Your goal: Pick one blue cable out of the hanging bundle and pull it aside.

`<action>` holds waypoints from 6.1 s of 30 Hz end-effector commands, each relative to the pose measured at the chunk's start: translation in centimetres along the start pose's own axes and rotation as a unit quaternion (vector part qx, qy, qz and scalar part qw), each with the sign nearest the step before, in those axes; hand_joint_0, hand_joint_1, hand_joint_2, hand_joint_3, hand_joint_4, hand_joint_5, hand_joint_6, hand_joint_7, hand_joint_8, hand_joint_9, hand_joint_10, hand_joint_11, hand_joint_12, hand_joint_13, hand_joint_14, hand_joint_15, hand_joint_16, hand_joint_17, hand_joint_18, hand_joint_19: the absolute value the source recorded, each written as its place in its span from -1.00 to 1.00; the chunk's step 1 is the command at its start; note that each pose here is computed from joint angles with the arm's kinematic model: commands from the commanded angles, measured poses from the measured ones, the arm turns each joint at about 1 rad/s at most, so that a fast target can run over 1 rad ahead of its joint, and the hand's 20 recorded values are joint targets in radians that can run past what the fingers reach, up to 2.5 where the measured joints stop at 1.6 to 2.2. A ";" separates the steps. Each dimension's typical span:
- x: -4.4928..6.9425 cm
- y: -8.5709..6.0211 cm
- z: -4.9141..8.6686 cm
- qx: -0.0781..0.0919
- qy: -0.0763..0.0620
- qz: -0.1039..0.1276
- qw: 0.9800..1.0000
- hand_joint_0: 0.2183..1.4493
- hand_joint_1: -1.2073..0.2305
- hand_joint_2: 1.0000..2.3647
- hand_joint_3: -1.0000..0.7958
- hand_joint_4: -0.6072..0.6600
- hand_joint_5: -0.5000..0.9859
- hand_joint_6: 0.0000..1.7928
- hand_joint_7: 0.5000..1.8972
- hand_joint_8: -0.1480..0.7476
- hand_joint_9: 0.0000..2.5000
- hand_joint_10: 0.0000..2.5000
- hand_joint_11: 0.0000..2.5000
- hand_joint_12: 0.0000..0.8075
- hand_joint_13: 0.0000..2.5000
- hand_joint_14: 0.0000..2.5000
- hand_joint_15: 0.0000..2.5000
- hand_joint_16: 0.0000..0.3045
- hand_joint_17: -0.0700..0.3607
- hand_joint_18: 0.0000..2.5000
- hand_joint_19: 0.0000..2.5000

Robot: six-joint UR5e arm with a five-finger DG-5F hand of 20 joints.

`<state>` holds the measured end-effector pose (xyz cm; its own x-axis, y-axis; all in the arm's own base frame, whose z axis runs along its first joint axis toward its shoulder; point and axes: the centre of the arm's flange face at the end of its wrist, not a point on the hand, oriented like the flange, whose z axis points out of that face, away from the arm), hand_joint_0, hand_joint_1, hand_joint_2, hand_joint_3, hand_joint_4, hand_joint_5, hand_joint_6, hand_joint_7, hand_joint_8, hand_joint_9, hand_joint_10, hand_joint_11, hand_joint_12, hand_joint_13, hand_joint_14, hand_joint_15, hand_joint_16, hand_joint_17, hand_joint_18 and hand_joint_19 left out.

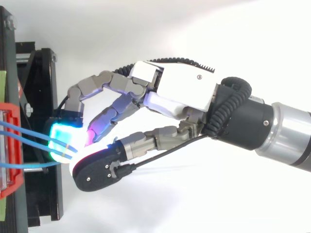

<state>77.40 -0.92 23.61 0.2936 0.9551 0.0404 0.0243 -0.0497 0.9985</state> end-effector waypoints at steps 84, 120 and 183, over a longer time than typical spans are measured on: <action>-0.1 -0.2 -0.3 0.020 0.011 0.017 1.000 -0.12 -0.54 -0.99 -0.38 -0.34 -0.54 0.09 -0.44 -0.27 -0.23 -0.99 -0.52 -0.50 -0.28 -0.98 -0.61 -0.84 -0.42 -0.47 -0.62; -0.1 -0.2 -0.3 0.020 0.011 0.017 1.000 -0.42 -0.22 -0.98 -0.25 -0.13 -0.45 -0.03 -0.24 -0.20 -0.13 -0.99 -0.54 -0.50 -0.23 -0.98 -0.58 -0.84 -0.42 -0.49 -0.57; -2.0 4.5 -4.9 0.133 0.010 -0.018 0.991 -0.65 -0.45 -0.10 0.02 -0.54 -0.35 -0.03 -0.19 -0.15 -0.25 -1.00 -0.86 -0.25 -0.24 -0.99 -0.73 -0.69 -0.18 -0.35 -0.74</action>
<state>72.48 -1.59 27.46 0.2699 0.9628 0.0115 0.2858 -0.0915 0.9539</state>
